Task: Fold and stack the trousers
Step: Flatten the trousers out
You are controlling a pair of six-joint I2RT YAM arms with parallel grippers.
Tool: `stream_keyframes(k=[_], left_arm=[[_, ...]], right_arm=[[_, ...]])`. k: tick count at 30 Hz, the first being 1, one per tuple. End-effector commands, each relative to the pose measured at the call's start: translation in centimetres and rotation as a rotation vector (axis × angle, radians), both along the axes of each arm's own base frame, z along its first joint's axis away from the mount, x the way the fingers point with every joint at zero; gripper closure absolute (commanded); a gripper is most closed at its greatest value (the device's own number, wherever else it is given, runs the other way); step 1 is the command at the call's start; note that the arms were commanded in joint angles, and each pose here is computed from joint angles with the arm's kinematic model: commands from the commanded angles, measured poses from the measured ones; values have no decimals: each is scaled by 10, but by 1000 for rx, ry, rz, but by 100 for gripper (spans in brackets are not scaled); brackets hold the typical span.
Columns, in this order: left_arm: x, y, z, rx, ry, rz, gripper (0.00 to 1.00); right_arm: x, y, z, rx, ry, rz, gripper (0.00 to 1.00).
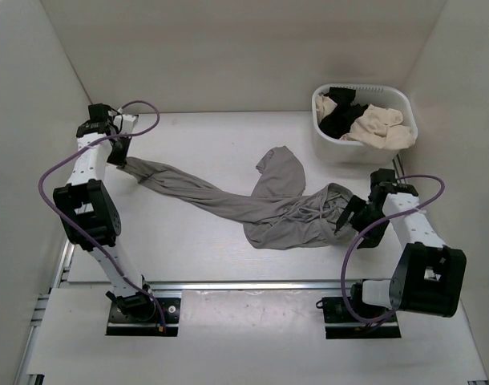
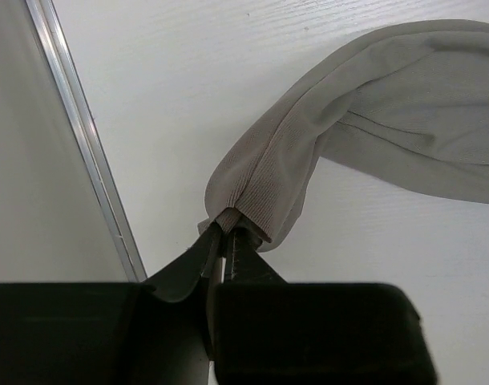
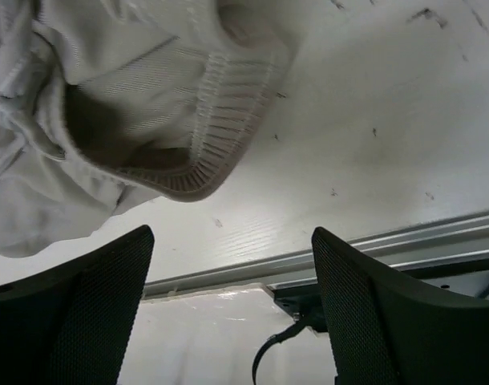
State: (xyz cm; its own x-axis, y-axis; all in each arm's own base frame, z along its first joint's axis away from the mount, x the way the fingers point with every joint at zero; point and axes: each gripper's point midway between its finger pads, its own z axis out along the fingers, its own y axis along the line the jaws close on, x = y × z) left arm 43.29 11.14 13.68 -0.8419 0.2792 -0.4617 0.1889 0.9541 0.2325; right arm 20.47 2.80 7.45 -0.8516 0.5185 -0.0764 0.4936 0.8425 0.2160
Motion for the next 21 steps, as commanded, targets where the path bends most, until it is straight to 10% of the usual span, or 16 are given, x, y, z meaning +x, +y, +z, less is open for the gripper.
stream_keyframes(k=[1,13,18,21], left_arm=[[-2,-3,30,-12,-78,9,86],[-19,-10,33,-24,-65,-11,62],[-37,-50,79,-45,-172,-200,21],[-57,-103,98,-29,-224,-418,18]], right_arm=[[-7,-6,-8,-35,21,-52,12],[22,21,-40,-25,26,25,13],[30,25,-52,-7,40,-6,86],[38,31,-46,33,23,10,100]])
